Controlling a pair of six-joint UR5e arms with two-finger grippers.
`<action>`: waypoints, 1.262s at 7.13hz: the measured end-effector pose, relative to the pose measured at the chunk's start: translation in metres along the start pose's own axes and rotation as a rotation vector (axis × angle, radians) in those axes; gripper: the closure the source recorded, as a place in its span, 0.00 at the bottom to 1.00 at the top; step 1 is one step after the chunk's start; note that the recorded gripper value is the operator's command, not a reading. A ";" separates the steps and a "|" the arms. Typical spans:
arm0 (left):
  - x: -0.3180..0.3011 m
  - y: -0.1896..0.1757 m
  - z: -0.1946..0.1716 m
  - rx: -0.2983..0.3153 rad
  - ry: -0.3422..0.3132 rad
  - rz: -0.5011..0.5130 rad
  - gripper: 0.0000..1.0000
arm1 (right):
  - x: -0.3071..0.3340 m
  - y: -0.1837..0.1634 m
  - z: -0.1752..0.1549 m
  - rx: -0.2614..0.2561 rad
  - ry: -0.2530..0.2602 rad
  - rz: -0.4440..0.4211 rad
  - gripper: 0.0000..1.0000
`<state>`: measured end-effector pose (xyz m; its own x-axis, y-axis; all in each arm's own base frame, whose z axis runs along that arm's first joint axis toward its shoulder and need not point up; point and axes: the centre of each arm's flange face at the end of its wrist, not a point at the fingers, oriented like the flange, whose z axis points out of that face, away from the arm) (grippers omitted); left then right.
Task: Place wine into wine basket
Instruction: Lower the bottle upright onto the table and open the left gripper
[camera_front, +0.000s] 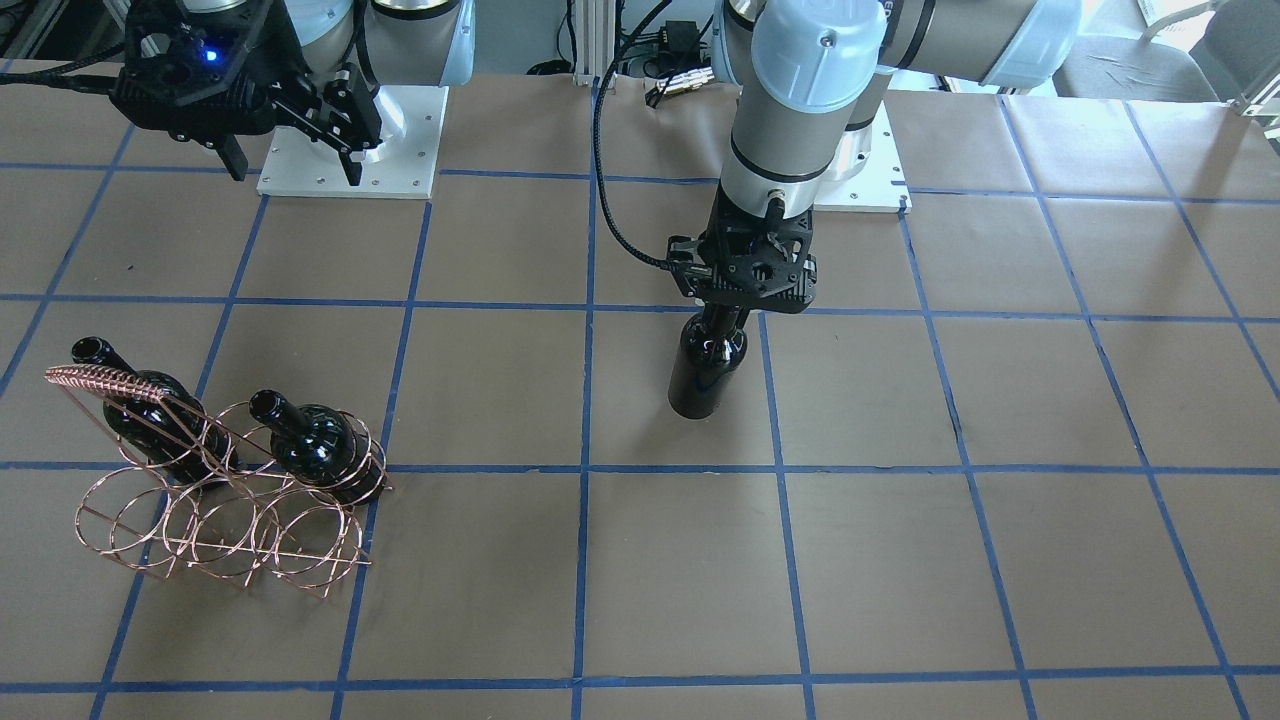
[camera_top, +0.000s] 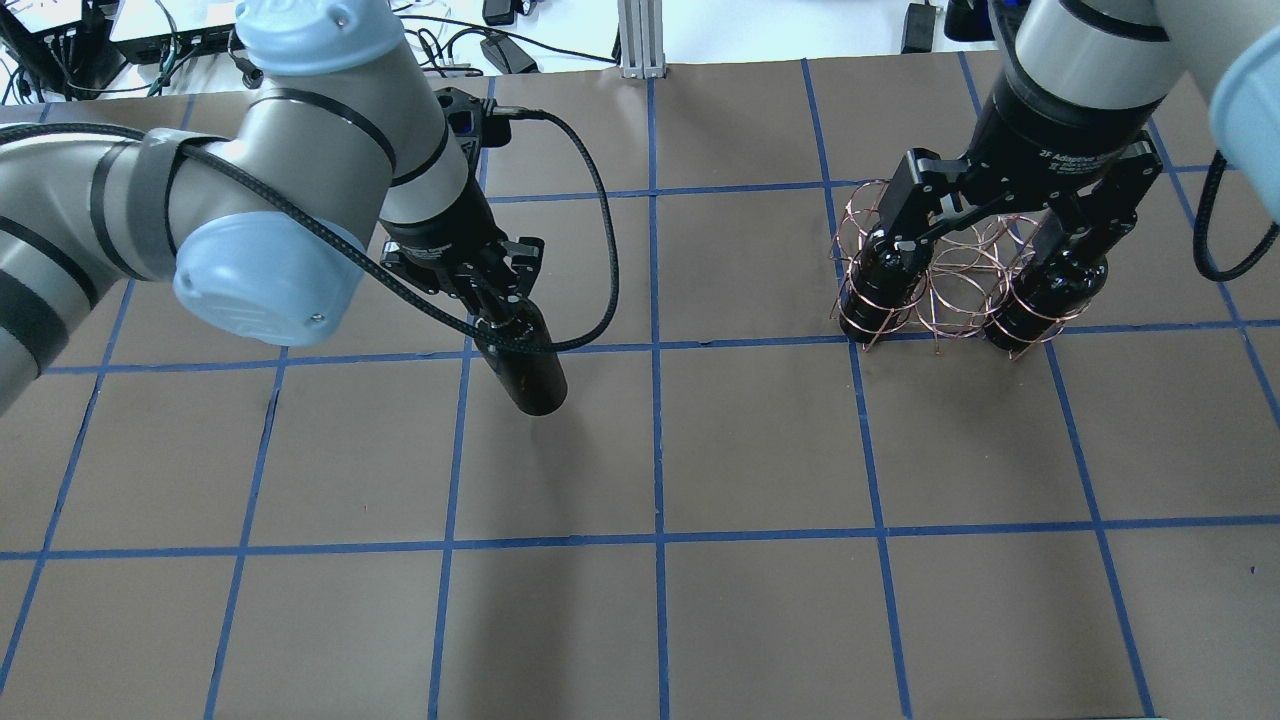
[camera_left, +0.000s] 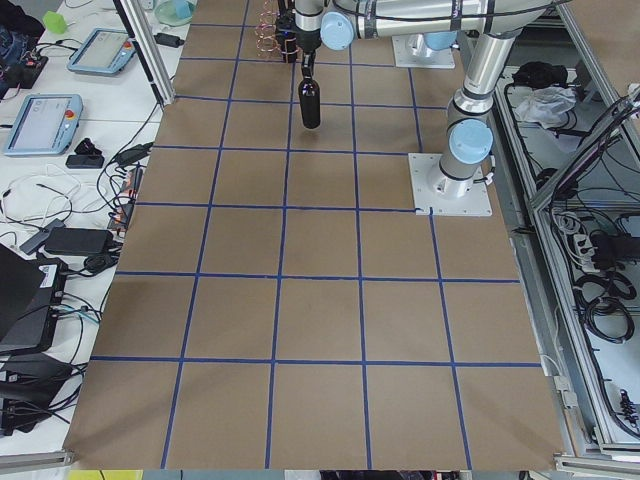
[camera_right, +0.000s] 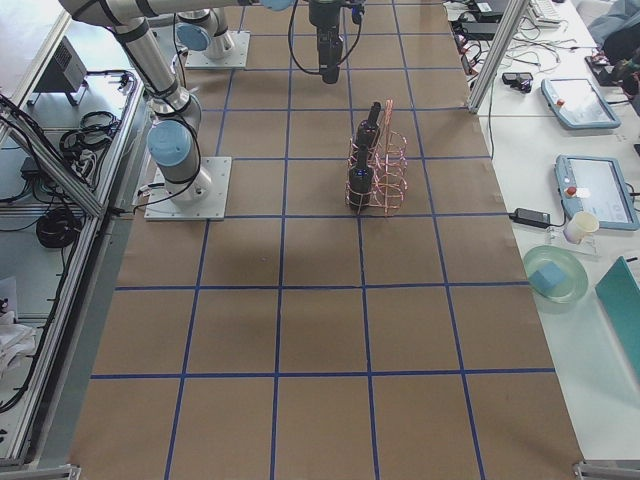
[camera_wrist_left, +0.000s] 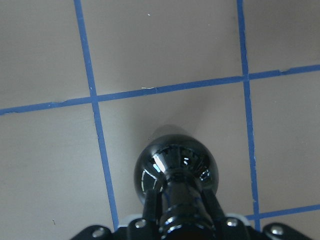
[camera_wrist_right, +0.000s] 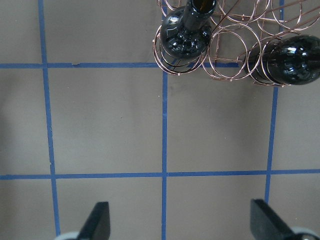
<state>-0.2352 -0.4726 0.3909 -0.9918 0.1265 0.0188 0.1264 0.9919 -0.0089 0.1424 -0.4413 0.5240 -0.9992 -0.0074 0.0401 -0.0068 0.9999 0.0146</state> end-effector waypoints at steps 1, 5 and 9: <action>0.002 0.003 0.006 -0.013 -0.007 0.003 1.00 | 0.000 0.000 0.000 -0.001 0.000 0.000 0.00; 0.006 0.002 0.024 -0.033 -0.011 0.004 0.28 | 0.001 0.000 0.000 0.000 -0.001 0.000 0.00; 0.003 0.002 -0.003 0.002 -0.013 -0.011 0.00 | 0.001 -0.007 0.010 -0.036 -0.012 0.005 0.00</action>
<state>-0.2375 -0.4707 0.3942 -0.9933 0.1157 0.0056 0.1157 0.9932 -0.0109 0.1412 -0.4479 0.5144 -0.9996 -0.0021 0.0283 -0.0007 0.9987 0.0505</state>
